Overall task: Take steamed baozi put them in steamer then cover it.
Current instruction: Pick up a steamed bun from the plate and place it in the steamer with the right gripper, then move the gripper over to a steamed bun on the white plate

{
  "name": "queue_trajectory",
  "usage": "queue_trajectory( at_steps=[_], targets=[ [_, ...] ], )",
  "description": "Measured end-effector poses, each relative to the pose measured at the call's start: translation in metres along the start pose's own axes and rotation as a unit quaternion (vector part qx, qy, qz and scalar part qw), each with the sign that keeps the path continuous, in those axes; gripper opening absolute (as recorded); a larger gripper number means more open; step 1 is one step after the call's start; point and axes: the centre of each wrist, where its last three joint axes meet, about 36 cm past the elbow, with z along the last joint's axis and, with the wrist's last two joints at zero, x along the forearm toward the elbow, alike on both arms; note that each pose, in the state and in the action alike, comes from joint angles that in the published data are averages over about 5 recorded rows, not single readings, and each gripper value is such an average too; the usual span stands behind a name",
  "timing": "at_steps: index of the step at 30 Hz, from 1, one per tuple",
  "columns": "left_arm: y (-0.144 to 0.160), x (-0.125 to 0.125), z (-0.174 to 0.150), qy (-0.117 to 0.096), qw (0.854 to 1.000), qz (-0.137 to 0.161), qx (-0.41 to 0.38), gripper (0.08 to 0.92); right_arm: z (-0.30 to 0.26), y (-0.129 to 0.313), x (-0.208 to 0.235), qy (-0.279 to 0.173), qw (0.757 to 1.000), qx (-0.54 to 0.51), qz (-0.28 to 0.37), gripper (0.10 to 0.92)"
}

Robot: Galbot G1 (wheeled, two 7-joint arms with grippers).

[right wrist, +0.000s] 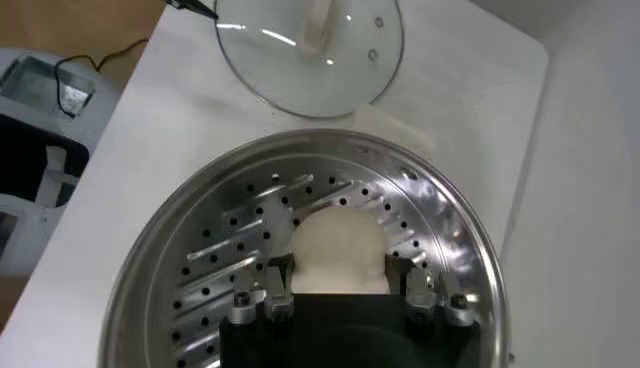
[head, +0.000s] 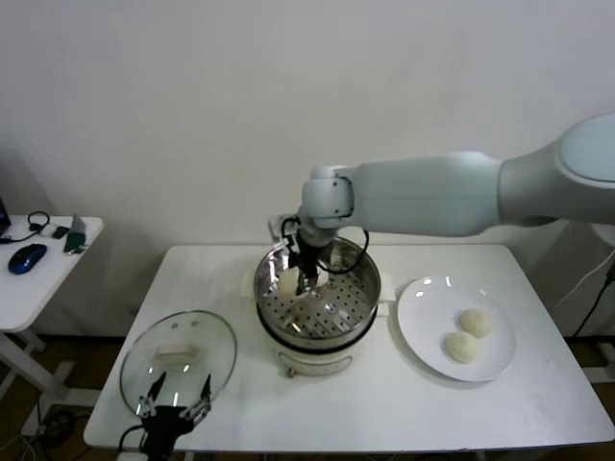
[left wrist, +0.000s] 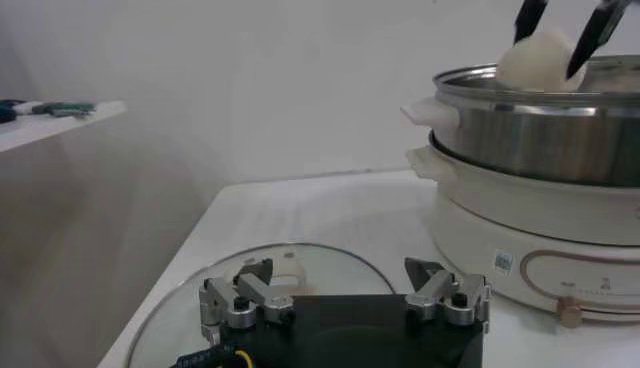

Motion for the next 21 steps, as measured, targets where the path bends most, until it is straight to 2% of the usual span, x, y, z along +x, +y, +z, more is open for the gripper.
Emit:
queue_trajectory(
  at_steps=[6,12,15,21],
  targets=[
    [-0.001,0.0,0.001,0.0,1.0,0.001,0.001,0.823,-0.005,-0.001,-0.019,0.009,1.0,-0.002,0.004,0.64],
    [-0.002,-0.002,-0.001,-0.001,1.0,0.002,0.002,0.823,-0.006,-0.001,-0.023,0.007,1.0,-0.007,0.008,0.784],
    [-0.002,-0.002,-0.002,-0.001,1.0,0.004,0.001,0.823,-0.004,-0.002,-0.017,0.001,1.0,-0.009,0.009,0.817],
    [-0.004,-0.002,-0.005,-0.002,1.0,0.007,0.0,0.823,0.018,-0.003,0.015,-0.008,1.0,-0.016,0.01,0.823]
  ],
)
